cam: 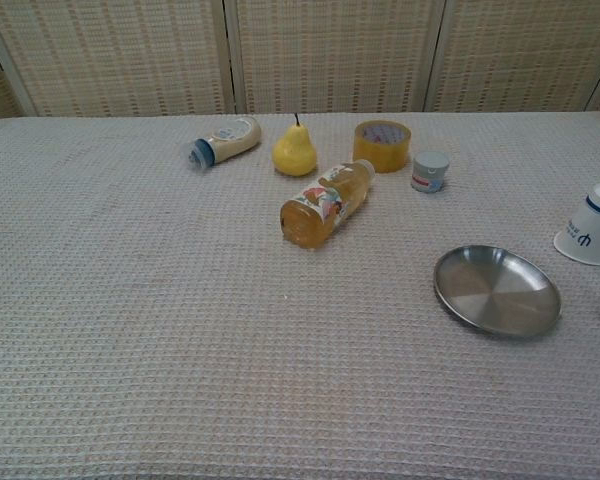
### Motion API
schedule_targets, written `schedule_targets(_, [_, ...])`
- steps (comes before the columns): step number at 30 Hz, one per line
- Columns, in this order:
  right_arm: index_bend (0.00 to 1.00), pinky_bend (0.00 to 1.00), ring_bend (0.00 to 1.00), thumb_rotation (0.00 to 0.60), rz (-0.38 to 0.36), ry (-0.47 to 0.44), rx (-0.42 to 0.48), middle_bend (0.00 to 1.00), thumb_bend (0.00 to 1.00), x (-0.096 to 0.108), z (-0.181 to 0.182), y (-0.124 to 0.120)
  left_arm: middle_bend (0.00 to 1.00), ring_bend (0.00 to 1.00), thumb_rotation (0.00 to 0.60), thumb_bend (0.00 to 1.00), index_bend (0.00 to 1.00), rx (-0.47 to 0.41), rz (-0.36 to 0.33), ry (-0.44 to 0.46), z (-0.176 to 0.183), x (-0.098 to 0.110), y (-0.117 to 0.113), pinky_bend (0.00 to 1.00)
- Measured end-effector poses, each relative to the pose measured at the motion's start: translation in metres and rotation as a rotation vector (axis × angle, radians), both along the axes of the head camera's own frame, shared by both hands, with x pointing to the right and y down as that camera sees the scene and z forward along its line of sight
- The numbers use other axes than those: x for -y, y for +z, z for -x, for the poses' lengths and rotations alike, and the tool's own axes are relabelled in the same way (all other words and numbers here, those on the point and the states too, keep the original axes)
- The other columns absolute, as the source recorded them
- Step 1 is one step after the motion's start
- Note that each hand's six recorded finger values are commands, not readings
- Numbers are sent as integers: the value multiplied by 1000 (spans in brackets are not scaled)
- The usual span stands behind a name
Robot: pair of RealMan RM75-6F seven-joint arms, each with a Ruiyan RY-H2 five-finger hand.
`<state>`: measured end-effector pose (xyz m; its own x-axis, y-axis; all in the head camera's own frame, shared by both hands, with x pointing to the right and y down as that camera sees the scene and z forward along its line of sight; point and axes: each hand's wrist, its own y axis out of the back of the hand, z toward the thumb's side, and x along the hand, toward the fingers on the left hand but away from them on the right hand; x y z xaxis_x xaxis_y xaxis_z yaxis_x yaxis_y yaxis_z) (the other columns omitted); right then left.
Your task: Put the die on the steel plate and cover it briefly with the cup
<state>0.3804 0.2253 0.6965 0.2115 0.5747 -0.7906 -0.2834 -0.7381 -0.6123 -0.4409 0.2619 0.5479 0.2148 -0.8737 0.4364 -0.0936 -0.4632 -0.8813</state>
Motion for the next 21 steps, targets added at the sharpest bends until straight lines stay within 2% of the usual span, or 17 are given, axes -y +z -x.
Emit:
schedule_targets(9, [537, 973, 650, 600, -27, -4, -3, 769, 198, 3, -2, 1, 415, 370, 600, 433, 354, 1, -1, 0, 0, 0, 0, 490])
schedule_targets(15, [579, 983, 663, 600, -43, -5, -6, 779, 259, 4, -2, 1, 415, 370, 600, 434, 355, 1, -1, -1, 0, 0, 0, 490])
schedule_targets(21, [592, 985, 666, 600, -66, 5, 39, 781, 275, 8, 6, -3, 414, 370, 600, 434, 355, 3, -1, -1, 0, 0, 0, 490])
